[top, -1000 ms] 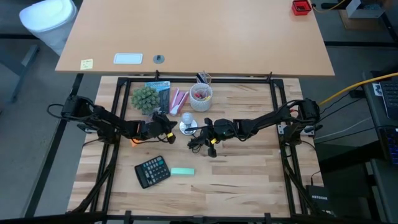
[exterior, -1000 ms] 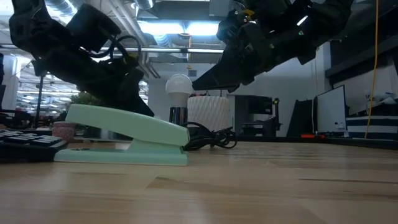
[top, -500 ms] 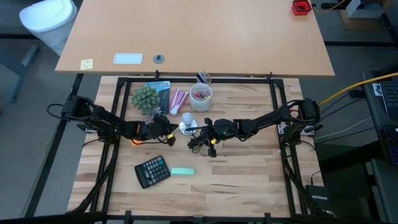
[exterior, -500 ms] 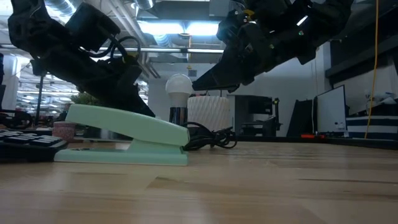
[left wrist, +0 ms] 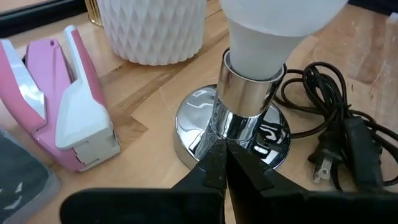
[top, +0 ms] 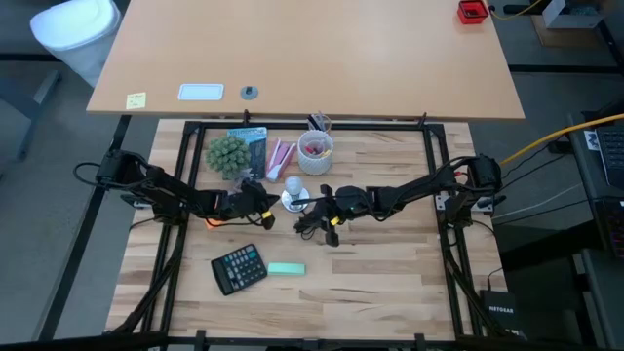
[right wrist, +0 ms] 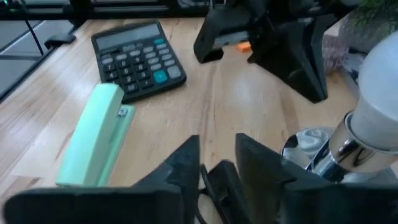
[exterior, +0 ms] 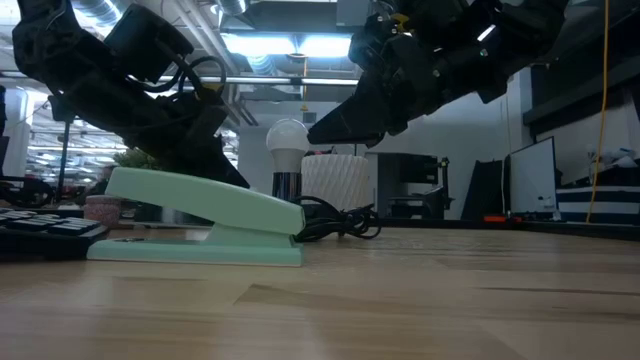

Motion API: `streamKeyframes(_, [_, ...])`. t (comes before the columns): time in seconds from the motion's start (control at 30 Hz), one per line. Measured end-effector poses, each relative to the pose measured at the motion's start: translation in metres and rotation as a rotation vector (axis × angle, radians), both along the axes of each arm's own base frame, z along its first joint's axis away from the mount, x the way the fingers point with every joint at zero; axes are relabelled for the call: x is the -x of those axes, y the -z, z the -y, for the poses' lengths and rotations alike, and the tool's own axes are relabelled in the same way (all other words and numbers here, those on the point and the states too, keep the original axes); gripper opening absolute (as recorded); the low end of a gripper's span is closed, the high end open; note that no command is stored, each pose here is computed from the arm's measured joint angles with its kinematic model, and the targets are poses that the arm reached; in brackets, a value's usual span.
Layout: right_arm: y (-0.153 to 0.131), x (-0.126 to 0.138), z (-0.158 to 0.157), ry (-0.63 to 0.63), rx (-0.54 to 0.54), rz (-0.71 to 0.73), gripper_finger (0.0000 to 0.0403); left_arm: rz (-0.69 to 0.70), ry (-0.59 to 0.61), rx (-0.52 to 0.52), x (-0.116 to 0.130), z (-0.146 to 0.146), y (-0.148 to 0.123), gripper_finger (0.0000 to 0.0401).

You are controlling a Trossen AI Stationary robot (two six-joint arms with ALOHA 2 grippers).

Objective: Screw lightbulb
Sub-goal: Remove the lightbulb from the lamp

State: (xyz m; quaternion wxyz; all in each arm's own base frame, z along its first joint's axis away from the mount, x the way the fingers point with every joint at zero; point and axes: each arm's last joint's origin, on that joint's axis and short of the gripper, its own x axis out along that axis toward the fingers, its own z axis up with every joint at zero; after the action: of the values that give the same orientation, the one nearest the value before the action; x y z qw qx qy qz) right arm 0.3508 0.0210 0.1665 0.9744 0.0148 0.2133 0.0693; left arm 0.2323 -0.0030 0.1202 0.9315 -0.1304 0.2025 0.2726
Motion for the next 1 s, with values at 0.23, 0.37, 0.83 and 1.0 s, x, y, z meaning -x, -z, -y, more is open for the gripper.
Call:
streamKeyframes(0.23, [-0.008,-0.003,0.002,0.082,-0.017,0.087,0.0162,0.0,0.0,0.0,0.0,0.0,0.0,0.0002])
streamKeyframes(0.37, [-0.009,-0.004,0.002,0.101,-0.027,0.099,0.0163,0.006,0.006,-0.006,0.0,0.0,-0.001,0.0002])
streamKeyframes(0.83, [-0.01,-0.004,0.002,0.095,-0.009,0.106,0.0024,0.126,0.092,-0.123,-0.004,0.007,-0.024,0.0002])
streamKeyframes(1.0, [-0.011,-0.004,0.003,0.114,0.042,0.113,0.0016,0.17,0.116,-0.125,0.0,0.012,-0.037,0.0002])
